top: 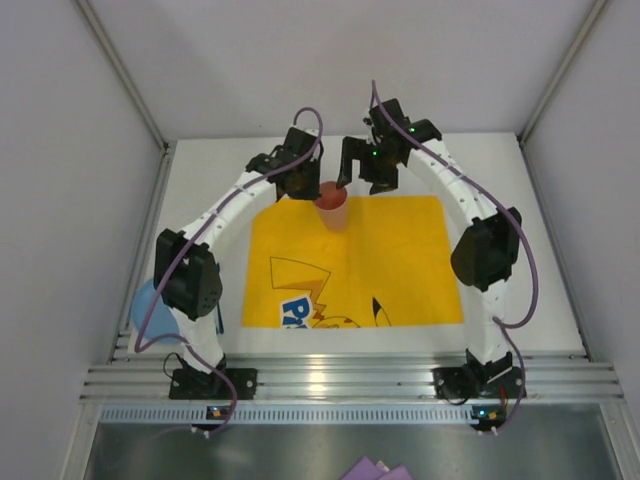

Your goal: Set the dinner table for one person

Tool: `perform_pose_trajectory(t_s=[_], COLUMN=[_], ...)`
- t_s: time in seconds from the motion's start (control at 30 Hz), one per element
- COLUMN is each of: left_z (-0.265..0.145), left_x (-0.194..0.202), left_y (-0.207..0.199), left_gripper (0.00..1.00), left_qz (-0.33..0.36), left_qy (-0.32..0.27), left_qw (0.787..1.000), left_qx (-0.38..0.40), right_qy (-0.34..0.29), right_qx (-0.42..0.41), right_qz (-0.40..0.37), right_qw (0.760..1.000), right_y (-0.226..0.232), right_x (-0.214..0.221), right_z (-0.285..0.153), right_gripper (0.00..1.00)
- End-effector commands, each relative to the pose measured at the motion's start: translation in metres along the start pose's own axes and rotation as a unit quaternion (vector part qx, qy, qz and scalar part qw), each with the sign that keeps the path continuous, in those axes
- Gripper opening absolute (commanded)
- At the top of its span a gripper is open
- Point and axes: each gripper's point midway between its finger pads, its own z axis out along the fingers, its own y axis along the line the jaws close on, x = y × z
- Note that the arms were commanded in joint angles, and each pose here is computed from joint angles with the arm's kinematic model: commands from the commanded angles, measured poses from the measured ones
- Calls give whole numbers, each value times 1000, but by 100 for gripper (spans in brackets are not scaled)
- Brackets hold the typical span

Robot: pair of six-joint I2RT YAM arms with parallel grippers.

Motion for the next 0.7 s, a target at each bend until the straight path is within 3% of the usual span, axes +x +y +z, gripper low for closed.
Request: perform_pose_trajectory(t_s=[0.0,0.07,0.13,0.23,0.27,0.33,0.37,0.5,0.53,0.67], left_z=[-43,-52,-57,-70,-73,-80,-82,-84,-83,-86], left_x=[-21,-24,-24,-32,-33,-36,-36,-31,-27,-16], left_y=[-26,-34,-44,-52,-54,-60,-63,-63,-59,-17], left_gripper=[0,0,0,0,0,12,17,46,58,75], left_qz=[22,27,33,33,30,27,25,18,18,8], left_qy=[-46,-57,-60,-74,-76,-83,-84,-81,-79,-81], left_qw=[999,998,997,996,996,995,995,995,996,996], left_qx=[10,15,22,31,35,43,47,49,41,-33], right_qy=[13,29,35,47,55,58,56,45,41,17], right_qx=[38,61,74,105,113,120,129,130,134,185], right_qz=[6,9,8,0,-2,-10,-12,-14,-14,-23], right_qw=[999,998,997,993,992,991,990,990,990,982], right_y=[-16,-30,-36,-49,-53,-52,-54,-50,-51,-73], right_x=[15,28,35,50,57,63,63,58,55,38], right_z=[-5,2,2,6,8,7,7,3,1,-19], right_gripper=[100,98,89,62,39,17,0,0,0,0])
